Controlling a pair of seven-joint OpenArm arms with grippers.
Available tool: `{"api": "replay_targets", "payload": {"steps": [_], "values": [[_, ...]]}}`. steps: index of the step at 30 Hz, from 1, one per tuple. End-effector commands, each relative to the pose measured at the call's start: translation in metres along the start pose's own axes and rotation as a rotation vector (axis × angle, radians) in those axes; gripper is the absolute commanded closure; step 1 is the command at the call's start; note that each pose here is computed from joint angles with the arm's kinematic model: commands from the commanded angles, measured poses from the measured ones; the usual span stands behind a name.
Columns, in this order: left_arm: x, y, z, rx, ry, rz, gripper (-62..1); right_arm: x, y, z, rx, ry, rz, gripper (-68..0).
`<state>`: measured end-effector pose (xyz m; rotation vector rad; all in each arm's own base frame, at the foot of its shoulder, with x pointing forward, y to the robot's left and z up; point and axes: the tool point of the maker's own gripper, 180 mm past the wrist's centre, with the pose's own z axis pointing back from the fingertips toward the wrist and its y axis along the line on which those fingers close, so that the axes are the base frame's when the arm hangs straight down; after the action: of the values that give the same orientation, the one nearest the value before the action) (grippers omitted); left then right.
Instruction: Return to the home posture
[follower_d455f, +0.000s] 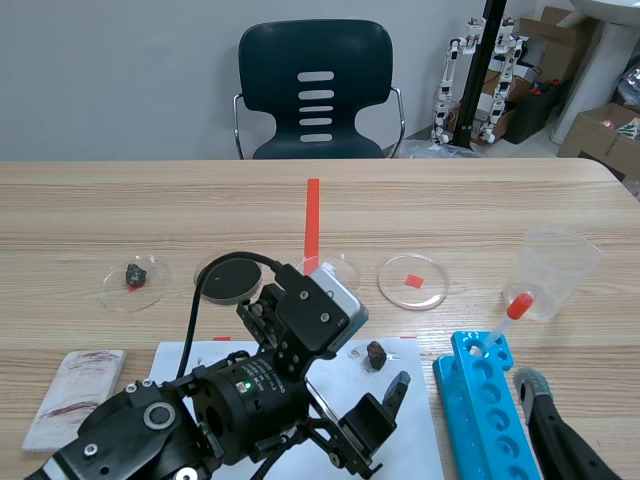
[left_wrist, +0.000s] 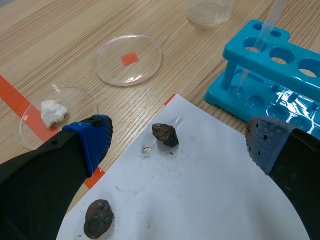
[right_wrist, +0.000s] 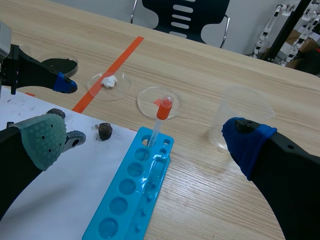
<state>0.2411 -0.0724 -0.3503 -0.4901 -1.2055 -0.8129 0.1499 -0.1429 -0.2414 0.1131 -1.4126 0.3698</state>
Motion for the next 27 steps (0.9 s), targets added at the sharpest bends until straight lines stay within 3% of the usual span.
{"api": "replay_targets", "payload": {"steps": [1,18,27], "values": [[0.009,0.000,-0.002,0.002,-0.032,0.007,-55.7,0.009,-0.003,-0.003,-0.010,-0.036,0.002,-67.9],[0.008,0.002,-0.001,0.007,-0.030,0.005,-55.7,0.009,-0.003,-0.003,-0.010,-0.036,0.002,-67.9],[0.010,0.039,0.026,0.112,-0.052,0.000,-55.7,0.009,-0.003,-0.003,-0.010,-0.036,0.002,-67.9]]}}
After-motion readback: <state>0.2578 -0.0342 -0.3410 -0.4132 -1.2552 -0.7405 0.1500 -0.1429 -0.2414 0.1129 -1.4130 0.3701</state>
